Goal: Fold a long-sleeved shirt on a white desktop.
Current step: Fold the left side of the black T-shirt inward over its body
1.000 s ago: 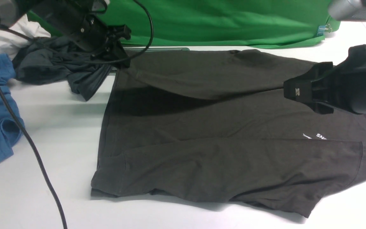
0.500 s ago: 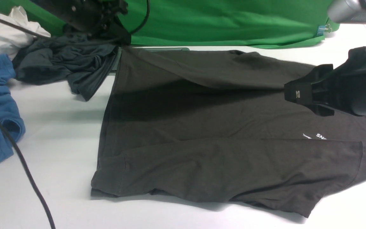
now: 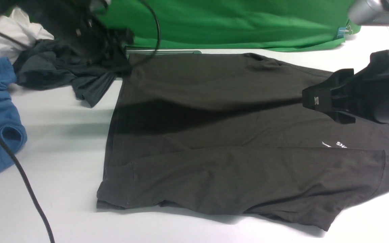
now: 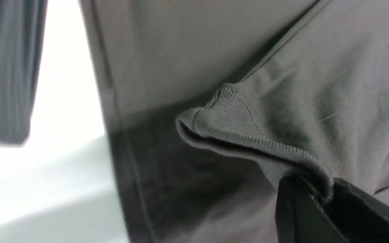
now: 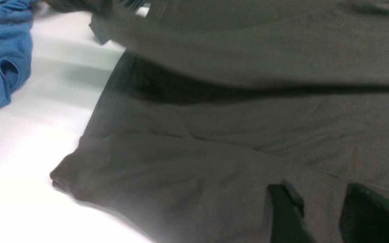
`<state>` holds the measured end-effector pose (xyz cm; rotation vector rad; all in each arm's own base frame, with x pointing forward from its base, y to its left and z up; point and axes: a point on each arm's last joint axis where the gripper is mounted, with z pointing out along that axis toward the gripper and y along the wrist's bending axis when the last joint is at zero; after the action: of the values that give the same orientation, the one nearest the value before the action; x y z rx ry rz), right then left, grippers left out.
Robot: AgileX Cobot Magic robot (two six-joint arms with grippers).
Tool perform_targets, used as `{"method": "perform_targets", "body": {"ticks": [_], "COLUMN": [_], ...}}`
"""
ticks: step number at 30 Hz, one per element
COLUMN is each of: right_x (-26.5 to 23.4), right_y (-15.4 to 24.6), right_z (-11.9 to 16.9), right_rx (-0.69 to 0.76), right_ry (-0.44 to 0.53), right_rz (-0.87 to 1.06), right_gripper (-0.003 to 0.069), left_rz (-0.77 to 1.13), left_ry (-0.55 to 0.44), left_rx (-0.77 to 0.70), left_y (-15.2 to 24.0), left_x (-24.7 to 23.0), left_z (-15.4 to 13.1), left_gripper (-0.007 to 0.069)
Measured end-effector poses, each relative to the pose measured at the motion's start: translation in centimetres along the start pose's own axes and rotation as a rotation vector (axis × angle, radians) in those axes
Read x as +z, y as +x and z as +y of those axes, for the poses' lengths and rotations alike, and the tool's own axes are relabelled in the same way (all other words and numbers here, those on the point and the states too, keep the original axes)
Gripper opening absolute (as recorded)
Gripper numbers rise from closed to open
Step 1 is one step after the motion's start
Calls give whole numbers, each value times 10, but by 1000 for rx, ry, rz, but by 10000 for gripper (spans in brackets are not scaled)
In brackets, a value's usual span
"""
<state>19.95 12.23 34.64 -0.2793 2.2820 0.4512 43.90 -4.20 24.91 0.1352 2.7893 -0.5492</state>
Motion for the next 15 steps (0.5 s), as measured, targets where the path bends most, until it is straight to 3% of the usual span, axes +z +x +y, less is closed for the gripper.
{"method": "perform_targets", "body": {"ticks": [4,9,12,15], "right_x": [0,0,0,0], "right_y": [0,0,0,0], "right_z": [0,0,0,0], "right_rx": [0,-1,-12,-42], "right_ry": [0,0,0,0], "right_rz": [0,0,0,0], "right_gripper": [241,241,241,241], "left_rz": [91,121,169,222], "left_ry": [-24,-91,-141,-144], "left_rx": [-30,-2,36,110], "left_y": [14,17,21,27], "left_x": [39,45,36,26], "left_z": [9,12,13,11], "left_gripper": [97,206,360,458]}}
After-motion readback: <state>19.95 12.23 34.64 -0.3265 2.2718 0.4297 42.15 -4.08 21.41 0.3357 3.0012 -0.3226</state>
